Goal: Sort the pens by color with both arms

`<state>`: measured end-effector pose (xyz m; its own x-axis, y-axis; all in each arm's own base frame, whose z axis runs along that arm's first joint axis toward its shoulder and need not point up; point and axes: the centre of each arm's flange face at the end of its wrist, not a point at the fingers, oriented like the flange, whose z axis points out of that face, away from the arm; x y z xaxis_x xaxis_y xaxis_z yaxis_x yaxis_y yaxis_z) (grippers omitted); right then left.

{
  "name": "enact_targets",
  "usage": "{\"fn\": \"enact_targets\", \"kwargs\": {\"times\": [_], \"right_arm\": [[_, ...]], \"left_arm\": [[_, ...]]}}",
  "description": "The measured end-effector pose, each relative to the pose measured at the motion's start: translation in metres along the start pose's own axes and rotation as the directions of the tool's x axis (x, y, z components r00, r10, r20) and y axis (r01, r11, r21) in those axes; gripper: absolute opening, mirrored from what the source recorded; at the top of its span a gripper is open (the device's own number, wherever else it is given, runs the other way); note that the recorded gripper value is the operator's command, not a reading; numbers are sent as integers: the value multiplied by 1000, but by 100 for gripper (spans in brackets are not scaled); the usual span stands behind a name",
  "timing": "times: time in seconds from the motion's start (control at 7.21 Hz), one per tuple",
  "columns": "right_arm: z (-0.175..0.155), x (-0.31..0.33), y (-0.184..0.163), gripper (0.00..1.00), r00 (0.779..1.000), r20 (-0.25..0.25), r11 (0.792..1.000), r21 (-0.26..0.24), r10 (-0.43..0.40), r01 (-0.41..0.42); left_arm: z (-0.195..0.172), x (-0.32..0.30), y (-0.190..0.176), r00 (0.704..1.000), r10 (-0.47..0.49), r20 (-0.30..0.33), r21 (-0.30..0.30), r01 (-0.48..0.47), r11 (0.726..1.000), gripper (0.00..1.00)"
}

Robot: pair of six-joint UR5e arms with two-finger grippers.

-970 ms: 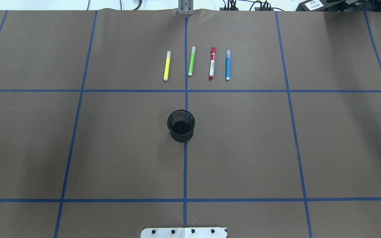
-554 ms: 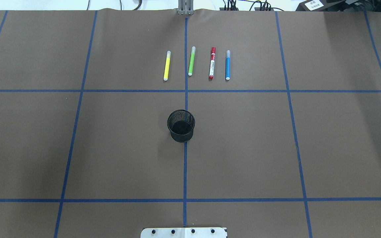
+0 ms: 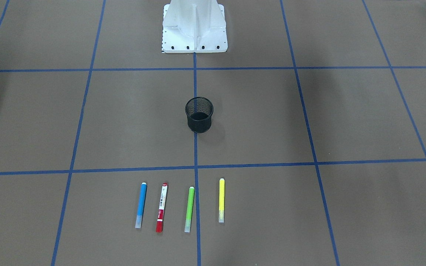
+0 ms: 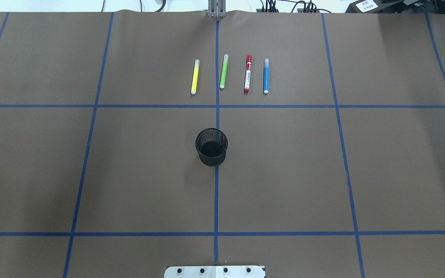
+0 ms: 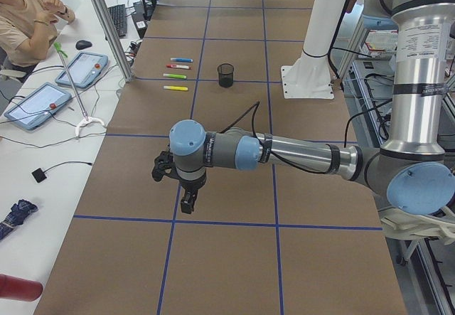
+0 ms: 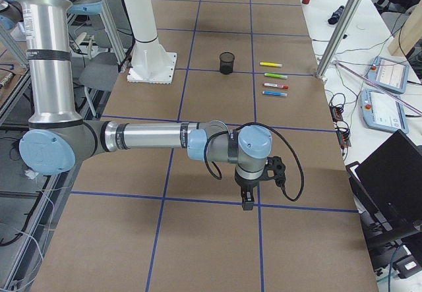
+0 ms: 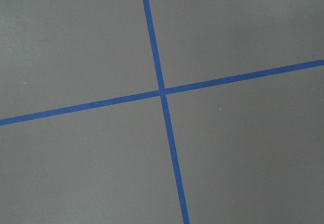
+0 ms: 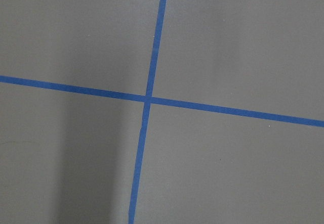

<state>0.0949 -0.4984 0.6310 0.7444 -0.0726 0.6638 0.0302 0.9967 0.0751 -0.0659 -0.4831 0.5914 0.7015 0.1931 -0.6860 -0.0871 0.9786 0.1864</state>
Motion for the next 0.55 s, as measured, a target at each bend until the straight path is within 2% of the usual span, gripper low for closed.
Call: {"fn": "enact_targets", "kwargs": {"times": [0.55], "right_arm": [[-2,-2,1,100,1000,-1,1000,6,16,-16]], "left_arm": [[-2,2,3,1000,-5,3,3,5,1000,100]]}}
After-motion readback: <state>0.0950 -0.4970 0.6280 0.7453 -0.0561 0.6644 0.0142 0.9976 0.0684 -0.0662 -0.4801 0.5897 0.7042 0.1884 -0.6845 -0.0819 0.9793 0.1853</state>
